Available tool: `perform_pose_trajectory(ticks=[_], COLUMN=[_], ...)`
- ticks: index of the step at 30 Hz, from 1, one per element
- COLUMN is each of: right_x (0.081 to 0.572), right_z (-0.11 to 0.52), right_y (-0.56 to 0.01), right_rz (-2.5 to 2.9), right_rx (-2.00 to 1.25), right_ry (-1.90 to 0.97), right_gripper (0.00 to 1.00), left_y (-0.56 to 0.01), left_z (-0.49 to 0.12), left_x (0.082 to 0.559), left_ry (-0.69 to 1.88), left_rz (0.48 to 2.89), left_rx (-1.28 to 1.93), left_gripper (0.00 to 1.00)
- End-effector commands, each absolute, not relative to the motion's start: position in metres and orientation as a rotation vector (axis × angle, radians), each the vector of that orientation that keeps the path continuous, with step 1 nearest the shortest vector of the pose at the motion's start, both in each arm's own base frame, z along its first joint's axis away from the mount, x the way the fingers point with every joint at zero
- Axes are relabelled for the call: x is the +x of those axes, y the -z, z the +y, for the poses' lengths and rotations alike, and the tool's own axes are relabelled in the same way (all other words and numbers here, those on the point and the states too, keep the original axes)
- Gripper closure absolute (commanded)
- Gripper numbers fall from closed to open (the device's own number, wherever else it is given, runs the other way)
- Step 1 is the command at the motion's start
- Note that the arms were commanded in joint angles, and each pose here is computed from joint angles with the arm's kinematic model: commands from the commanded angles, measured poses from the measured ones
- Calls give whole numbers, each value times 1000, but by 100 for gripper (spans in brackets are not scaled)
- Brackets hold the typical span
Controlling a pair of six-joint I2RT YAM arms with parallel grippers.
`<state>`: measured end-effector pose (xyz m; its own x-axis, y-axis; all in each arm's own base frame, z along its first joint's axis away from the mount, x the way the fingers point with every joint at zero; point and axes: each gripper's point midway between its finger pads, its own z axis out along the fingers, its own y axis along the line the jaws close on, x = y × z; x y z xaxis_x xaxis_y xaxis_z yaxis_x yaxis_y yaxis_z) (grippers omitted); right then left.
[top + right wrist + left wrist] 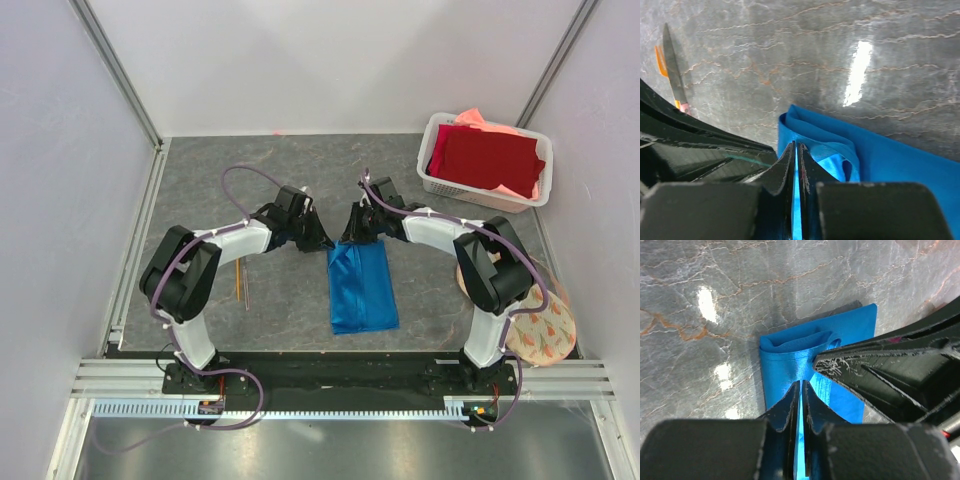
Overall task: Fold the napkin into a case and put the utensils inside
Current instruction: Fold the lower triangle-folded napkin at the center of the board.
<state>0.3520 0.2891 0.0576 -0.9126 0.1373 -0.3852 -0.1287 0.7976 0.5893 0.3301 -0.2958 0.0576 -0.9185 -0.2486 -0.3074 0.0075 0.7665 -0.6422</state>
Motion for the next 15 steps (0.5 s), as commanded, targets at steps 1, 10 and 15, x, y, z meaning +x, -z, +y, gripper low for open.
perform_pose_trajectory(ticks=[1, 10, 15], right_x=[355, 352, 357], right_z=[283, 272, 262], right_y=[-45, -25, -29], right_rz=[2582, 2621, 2610], right_rx=[-21, -34, -43], right_ry=[-879, -805, -717], right_gripper=[91, 92, 92], left_y=[-59, -35, -28], left_z=[-309, -316, -318], left_x=[329, 318, 318], left_ry=[1030, 1022, 1026], left_rz=[2569, 2631, 2634], left_rx=[-155, -144, -132], left_gripper=[90, 91, 91])
